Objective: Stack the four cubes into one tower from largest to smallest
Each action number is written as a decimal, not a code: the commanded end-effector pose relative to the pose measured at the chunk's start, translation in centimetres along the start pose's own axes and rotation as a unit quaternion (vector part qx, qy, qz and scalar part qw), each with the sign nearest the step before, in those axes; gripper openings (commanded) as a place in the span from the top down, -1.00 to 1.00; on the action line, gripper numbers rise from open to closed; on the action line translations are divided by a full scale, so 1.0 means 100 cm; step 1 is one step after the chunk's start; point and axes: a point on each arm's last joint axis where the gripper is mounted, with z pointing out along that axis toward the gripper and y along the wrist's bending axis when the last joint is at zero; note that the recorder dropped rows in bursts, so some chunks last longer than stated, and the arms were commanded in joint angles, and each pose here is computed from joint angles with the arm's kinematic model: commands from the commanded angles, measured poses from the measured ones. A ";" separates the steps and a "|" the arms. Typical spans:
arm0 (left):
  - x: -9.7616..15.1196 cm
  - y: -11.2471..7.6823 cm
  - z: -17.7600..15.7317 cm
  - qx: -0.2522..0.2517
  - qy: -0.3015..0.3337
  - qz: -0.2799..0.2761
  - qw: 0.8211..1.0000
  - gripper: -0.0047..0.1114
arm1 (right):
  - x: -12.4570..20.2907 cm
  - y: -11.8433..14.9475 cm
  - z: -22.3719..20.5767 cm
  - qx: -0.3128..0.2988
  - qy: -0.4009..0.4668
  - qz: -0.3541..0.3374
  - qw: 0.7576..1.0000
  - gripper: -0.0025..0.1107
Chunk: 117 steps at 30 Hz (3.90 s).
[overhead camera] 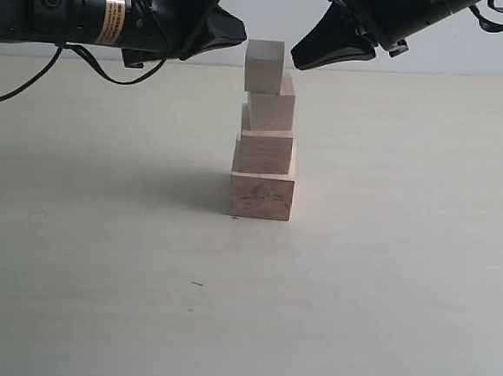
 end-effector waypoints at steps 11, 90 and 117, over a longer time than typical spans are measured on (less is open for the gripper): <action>0.017 -0.021 0.006 0.001 0.016 0.039 0.999 0.92 | 0.000 0.004 -0.003 0.001 -0.001 -0.019 1.000 0.96; 0.024 -0.009 -0.011 -0.016 0.022 0.041 0.999 0.92 | -0.003 0.004 -0.003 -0.002 -0.018 -0.023 1.000 0.96; 0.023 -0.009 -0.011 -0.017 0.021 0.041 0.999 0.92 | -0.020 -0.025 -0.025 0.218 -0.122 0.034 0.968 0.96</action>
